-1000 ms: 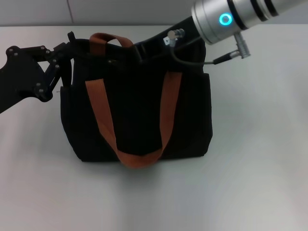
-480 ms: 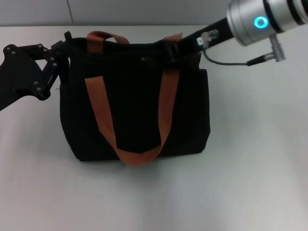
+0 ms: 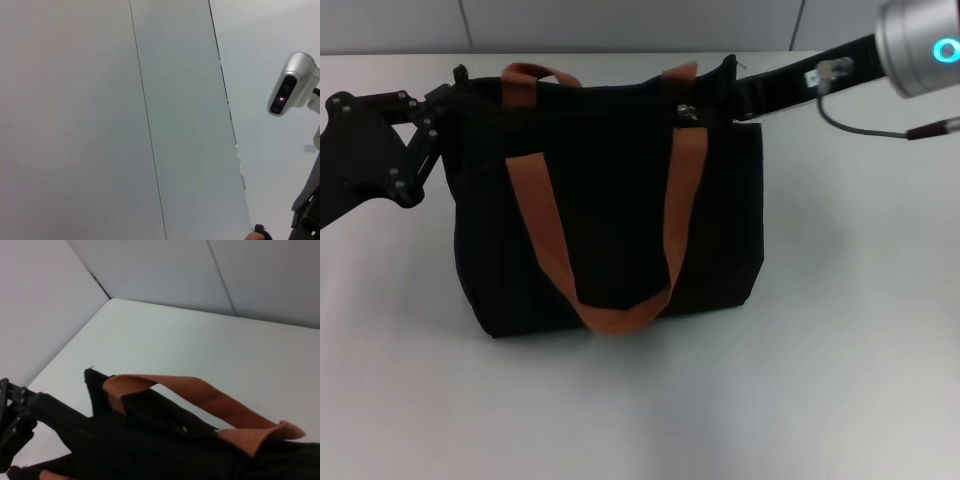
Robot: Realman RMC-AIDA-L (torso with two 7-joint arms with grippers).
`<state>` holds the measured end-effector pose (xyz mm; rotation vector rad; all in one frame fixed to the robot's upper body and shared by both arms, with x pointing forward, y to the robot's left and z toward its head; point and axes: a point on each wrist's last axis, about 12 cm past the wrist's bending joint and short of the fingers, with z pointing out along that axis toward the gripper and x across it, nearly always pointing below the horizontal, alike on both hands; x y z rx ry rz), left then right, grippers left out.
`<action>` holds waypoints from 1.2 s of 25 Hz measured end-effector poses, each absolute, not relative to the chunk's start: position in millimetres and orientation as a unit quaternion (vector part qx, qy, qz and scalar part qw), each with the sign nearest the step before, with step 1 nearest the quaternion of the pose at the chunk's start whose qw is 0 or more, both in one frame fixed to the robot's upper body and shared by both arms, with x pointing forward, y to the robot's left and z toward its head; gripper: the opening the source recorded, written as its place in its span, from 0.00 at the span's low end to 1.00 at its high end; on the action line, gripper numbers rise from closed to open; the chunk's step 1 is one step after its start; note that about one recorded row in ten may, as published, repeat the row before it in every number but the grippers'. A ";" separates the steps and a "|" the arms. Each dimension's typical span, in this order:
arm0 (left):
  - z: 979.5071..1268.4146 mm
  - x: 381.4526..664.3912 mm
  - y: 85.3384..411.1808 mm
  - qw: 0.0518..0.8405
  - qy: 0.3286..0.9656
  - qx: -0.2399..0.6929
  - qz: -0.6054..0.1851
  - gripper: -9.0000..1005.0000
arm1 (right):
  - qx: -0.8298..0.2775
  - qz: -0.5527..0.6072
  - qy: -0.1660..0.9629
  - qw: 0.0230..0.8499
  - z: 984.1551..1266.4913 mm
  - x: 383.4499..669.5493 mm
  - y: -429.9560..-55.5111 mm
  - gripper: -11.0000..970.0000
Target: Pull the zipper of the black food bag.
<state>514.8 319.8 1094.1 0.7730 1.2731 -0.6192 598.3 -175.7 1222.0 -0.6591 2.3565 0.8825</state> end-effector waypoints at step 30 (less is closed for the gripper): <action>1092.6 515.2 320.6 0.684 0.580 0.339 -0.283 0.10 | -0.374 0.528 0.574 0.502 1181.4 558.6 -225.5 0.44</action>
